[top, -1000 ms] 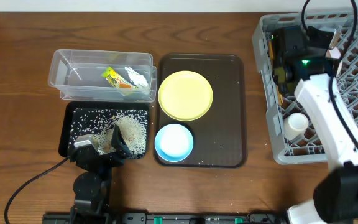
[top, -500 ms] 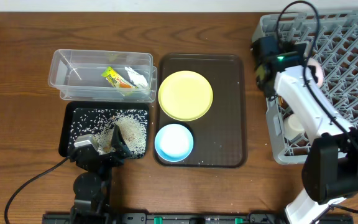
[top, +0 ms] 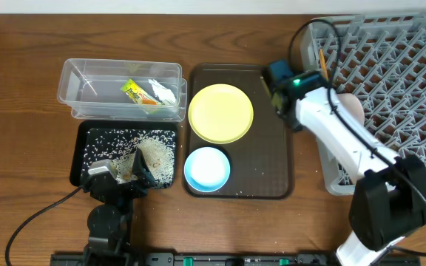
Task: Sort waste into correct bins and load items into the dishwasher rack
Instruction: 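Place the pink bowl upright in the grey rack, then grasp the blue bowl rim with the right gripper, then place the blue bowl in the grey rack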
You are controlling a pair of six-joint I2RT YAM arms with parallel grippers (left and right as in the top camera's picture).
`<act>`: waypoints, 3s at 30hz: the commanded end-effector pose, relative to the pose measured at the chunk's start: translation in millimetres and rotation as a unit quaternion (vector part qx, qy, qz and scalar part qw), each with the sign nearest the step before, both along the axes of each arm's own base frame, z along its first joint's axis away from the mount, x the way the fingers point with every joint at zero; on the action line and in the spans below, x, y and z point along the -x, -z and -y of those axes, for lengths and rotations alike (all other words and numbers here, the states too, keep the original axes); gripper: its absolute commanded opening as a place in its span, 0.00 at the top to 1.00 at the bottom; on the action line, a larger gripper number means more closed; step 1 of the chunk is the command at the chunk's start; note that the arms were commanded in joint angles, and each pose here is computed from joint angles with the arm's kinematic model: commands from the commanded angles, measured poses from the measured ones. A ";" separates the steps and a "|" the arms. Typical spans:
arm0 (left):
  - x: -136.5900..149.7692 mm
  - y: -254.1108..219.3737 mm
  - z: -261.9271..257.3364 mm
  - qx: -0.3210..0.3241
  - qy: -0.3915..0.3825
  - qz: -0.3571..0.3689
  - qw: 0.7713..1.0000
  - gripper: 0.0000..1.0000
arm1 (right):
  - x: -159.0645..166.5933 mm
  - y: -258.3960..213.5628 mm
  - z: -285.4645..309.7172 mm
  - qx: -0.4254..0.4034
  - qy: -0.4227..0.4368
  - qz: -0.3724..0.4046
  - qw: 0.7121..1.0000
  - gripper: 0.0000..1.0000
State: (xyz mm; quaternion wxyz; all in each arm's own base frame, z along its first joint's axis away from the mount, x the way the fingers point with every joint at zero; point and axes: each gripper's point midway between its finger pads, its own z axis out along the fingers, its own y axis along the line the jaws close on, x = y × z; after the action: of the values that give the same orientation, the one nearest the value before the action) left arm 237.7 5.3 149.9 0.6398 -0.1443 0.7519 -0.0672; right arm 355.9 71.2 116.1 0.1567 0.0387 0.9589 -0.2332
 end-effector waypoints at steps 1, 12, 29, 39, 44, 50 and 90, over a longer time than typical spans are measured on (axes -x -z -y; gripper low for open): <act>-0.1 14.2 -2.9 -0.002 -0.007 -0.016 1.000 0.08 | 22.3 7.6 -80.6 -0.172 -0.081 -0.056 0.980 0.57; -0.1 14.2 -2.9 -0.002 -0.008 -0.016 1.000 0.08 | 79.0 23.2 -185.9 -0.299 -0.190 -0.128 0.926 0.47; -0.1 14.2 -2.9 -0.002 -0.007 -0.016 1.000 0.08 | 89.5 67.0 -165.9 -0.250 -0.168 -0.097 0.949 0.99; -0.1 14.2 -2.9 -0.002 -0.007 -0.016 1.000 0.08 | 4.6 -114.2 -9.8 -0.026 -0.043 0.186 0.981 0.99; -0.1 14.2 -2.9 -0.002 -0.007 -0.016 1.000 0.08 | 22.4 -202.5 101.1 0.139 0.100 0.315 0.933 0.99; -0.1 14.2 -2.9 -0.002 -0.007 -0.016 1.000 0.07 | 41.2 -209.4 176.3 0.232 0.196 0.289 0.908 0.99; -0.1 14.2 -2.9 -0.002 -0.007 -0.016 1.000 0.08 | -22.2 -61.9 175.6 0.326 0.092 0.035 0.940 0.94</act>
State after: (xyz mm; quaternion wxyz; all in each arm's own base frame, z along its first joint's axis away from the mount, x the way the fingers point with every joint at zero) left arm 237.7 5.3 150.0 0.6400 -0.1443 0.7517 -0.0672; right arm 375.8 -118.1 182.2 0.1739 0.1067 0.8149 -0.5425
